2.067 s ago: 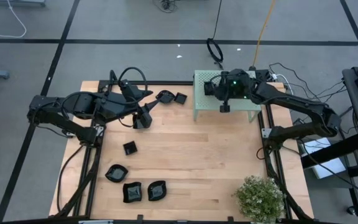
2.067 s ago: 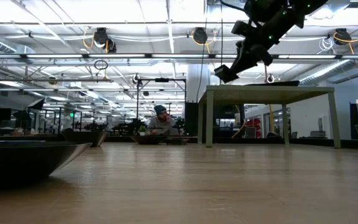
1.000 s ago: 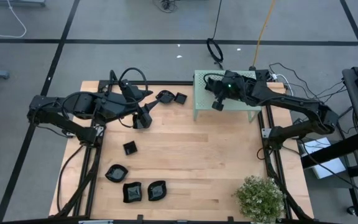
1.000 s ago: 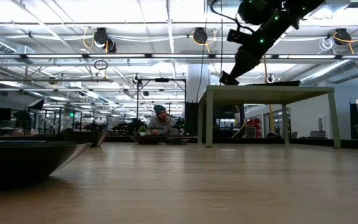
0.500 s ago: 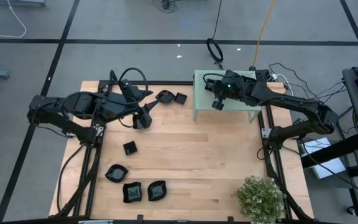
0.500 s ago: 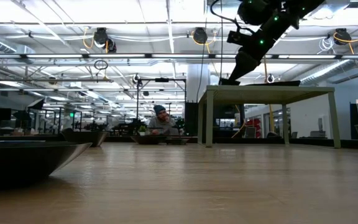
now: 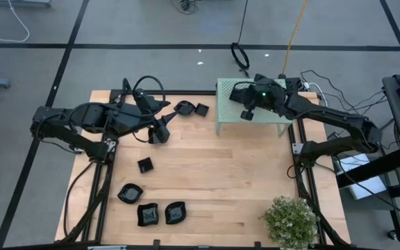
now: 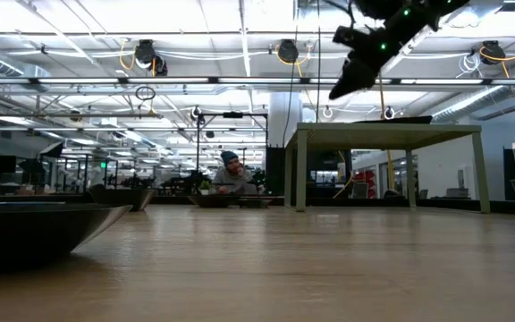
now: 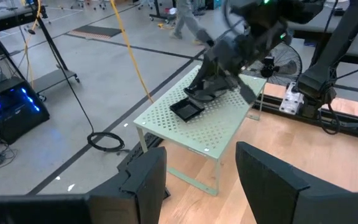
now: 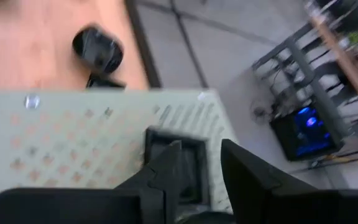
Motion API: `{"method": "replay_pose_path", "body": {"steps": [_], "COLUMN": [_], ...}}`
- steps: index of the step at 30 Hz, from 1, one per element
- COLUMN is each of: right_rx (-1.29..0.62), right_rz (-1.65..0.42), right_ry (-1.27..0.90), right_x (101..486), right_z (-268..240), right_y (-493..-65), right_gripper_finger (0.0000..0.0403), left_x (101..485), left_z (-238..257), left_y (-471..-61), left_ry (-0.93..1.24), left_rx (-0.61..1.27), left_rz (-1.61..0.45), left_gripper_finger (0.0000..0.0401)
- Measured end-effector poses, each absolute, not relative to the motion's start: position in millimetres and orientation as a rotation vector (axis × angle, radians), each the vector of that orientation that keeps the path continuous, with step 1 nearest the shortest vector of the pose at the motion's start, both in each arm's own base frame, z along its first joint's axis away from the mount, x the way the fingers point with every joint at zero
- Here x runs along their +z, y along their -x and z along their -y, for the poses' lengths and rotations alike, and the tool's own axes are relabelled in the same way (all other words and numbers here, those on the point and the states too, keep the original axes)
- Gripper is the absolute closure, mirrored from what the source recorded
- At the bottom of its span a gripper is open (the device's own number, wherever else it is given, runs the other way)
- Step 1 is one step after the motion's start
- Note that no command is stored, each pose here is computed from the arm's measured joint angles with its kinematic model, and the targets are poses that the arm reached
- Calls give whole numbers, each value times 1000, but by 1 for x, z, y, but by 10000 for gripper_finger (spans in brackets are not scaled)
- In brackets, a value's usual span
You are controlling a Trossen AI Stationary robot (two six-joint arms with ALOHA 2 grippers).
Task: Pick & Place Mini shaped plates
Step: Stack the top distorted square plate on top of the distorted square plate on the shelf
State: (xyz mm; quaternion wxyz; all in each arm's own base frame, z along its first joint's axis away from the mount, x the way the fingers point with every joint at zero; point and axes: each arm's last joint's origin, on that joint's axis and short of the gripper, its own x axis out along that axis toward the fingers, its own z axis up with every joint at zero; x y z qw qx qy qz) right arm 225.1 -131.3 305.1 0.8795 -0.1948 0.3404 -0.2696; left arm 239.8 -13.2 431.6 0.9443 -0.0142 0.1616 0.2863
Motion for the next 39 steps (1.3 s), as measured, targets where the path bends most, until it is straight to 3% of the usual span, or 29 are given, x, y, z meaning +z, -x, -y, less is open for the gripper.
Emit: {"method": "replay_pose_path", "body": {"steps": [4, 8, 16, 20, 26, 30, 39], "right_rx": [-611, -653, -678, -683, -682, -671, -649], "right_rz": [-567, -432, -346, -328, -341, -381, -454], "right_ry": [425, 433, 451, 454, 453, 447, 435], "right_x": [326, 348, 367, 371, 370, 366, 359], "right_z": [127, 120, 108, 105, 105, 105, 104], "right_y": [-217, -204, -182, -178, -177, -177, -175], "right_gripper_finger": [304, 308, 308, 309, 309, 308, 309], "left_x": [425, 404, 338, 301, 243, 214, 169], "left_z": [7, -6, -44, -49, -47, -53, -61], "left_y": [-248, -261, -265, -270, -266, -260, -257], "left_ry": [51, 98, 239, 170, -15, -7, 97], "left_rx": [659, 666, 643, 440, 137, 141, 181], "left_rz": [-341, -482, -1117, -1443, -1717, -1749, -1598], "left_gripper_finger": [203, 203, 203, 203, 203, 203, 203]}}
